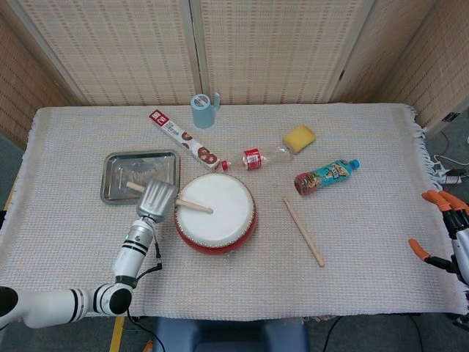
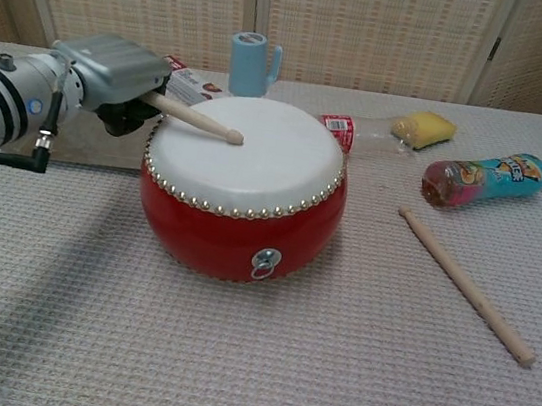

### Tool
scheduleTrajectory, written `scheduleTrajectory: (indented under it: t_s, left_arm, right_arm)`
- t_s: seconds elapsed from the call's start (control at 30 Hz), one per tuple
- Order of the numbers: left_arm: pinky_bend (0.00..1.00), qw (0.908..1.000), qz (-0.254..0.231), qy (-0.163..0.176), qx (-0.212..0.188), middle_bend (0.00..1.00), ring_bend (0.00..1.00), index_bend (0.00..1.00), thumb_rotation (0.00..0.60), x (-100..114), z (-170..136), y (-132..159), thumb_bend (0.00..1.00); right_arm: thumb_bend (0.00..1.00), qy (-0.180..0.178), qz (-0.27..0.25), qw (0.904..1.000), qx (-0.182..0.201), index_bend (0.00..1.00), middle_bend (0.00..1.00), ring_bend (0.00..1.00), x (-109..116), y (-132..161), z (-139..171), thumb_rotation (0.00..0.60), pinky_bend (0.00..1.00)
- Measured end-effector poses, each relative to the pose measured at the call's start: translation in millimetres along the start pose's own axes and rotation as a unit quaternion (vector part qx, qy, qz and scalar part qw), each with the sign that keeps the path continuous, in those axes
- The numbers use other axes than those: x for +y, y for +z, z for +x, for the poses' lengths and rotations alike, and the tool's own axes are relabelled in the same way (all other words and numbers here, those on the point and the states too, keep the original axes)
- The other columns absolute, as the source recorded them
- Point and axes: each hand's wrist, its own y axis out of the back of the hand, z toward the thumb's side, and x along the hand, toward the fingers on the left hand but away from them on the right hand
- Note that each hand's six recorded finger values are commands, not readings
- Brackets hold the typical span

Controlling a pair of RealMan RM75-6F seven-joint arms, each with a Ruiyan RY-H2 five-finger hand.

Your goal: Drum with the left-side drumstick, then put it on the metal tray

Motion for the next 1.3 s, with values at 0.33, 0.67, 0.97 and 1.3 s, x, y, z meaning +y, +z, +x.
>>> scheduleTrajectory:
  t_s: [0.33, 0.67, 0.97, 1.3]
  left_arm:
    - [1.0, 0.9869, -0.156, 0.042, 0.004, 1.0, 1.0, 1.0, 0.6, 49.4, -3.4, -5.5, 0.49]
    - [1.0, 0.9998, -0.014, -0.006, -0.016, 1.0, 1.0, 1.0, 0.6, -4.6, -5.1, 9.6, 0.49]
    - [1.0, 0.9835, -0.175, 0.039, 0.02, 1.0, 1.0, 1.0, 0.6, 39.7, -0.3, -9.4, 0.49]
    - [1.0, 0.9971, -0.076, 0.004, -0.005, 1.0, 1.0, 1.0, 0.6, 5.8, -3.5, 3.6, 0.49]
  right_arm:
    - [0.27, 0.002, -0.002, 1.0, 0.001, 0.07, 0.15, 0.03, -2.7, 0.4, -1.6, 0.6, 0.13]
    - [0.27, 0.001, -0.002, 1.0, -0.003, 0.07, 0.15, 0.03, -1.9, -3.3, -0.7, 0.6, 0.13]
    - [0.27, 0.002, -0.004, 1.0, -0.002, 0.07, 0.15, 0.03, -3.4, -3.9, -1.4, 0.6, 0.13]
    - [0.27, 0.004, -0.004, 1.0, -0.006, 0.07, 0.15, 0.03, -3.7, -5.5, -0.5, 0.6, 0.13]
